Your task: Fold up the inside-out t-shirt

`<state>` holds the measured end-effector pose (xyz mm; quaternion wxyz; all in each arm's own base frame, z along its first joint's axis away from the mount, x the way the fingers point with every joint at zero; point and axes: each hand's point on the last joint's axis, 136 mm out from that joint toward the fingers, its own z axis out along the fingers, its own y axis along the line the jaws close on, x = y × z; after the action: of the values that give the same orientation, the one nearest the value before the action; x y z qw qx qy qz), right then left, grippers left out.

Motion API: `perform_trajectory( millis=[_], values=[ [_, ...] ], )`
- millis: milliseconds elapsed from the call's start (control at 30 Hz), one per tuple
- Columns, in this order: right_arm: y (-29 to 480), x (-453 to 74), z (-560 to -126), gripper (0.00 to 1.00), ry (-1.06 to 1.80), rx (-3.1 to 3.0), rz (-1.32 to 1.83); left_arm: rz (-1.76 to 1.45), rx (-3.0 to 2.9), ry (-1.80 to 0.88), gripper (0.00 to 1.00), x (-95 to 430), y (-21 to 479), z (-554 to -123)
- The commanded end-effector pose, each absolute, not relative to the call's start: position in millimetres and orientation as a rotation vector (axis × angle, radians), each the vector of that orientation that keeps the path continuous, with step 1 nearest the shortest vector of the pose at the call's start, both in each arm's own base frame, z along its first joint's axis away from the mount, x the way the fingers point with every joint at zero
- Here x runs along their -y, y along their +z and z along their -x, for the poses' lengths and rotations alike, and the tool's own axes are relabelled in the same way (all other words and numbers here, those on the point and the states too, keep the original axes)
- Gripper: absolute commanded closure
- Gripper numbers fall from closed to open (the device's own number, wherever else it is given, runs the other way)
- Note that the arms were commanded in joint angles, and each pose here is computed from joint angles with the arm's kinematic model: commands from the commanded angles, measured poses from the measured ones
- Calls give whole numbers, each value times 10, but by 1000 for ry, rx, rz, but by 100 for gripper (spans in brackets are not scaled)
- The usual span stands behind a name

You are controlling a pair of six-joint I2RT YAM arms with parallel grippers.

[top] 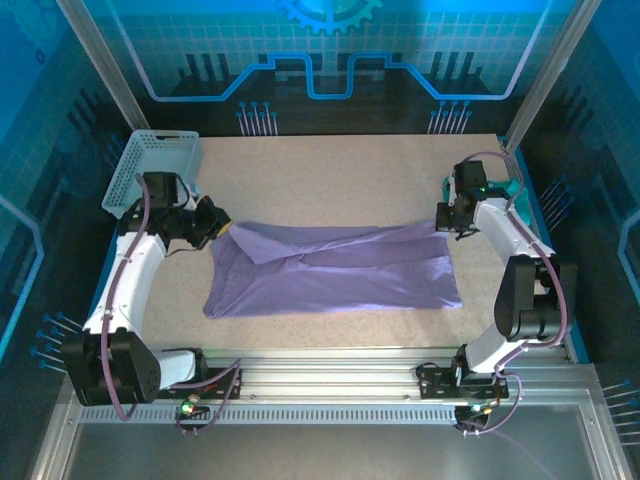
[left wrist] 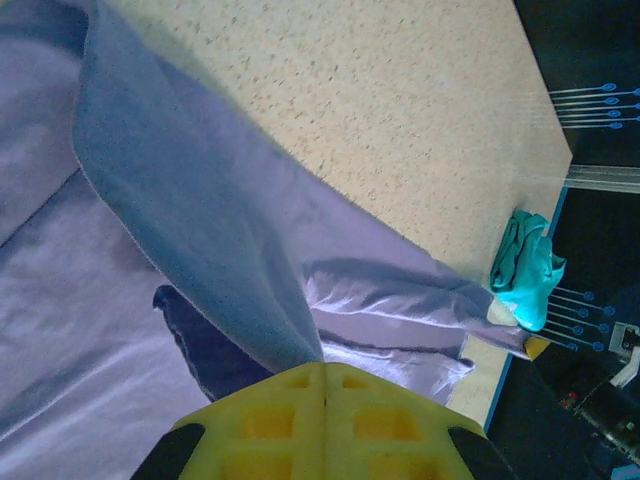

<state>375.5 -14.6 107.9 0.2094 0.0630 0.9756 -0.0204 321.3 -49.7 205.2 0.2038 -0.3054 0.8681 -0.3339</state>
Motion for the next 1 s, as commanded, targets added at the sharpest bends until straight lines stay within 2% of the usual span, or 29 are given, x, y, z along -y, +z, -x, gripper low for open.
perform_trajectory(
  millis=[0,267,367,433,500,600,667,733,867,967],
  values=[
    [955,278,-3656,100,-103,-2753,-253,819,-2447,-959,100,524,2072,-3017],
    [786,239,-3394,100,-81,-2820,-287,832,-2451,-942,100,430,2069,-2896],
    [675,201,-3237,97,-58,-2846,-324,842,-2456,-943,100,410,2036,-2885],
    [609,245,-3189,89,-78,-2843,-363,846,-2459,-948,100,418,2009,-2869],
    [615,295,-3207,74,-83,-2836,-420,851,-2464,-964,100,439,1970,-2846],
    [903,179,-3348,55,-84,-2720,-349,856,-2473,-990,100,473,1932,-2804],
    [1206,-185,-3463,44,-41,-2575,-122,865,-2470,-1001,100,486,1923,-2785],
    [1451,-702,-3507,37,32,-2437,134,871,-2460,-1022,100,504,1923,-2781],
    [1664,-1997,-3384,11,234,-2195,525,873,-2454,-1046,100,527,1919,-2786],
    [1721,-2902,-3238,6,349,-2039,694,866,-2454,-1044,100,528,1909,-2794]
  ],
)
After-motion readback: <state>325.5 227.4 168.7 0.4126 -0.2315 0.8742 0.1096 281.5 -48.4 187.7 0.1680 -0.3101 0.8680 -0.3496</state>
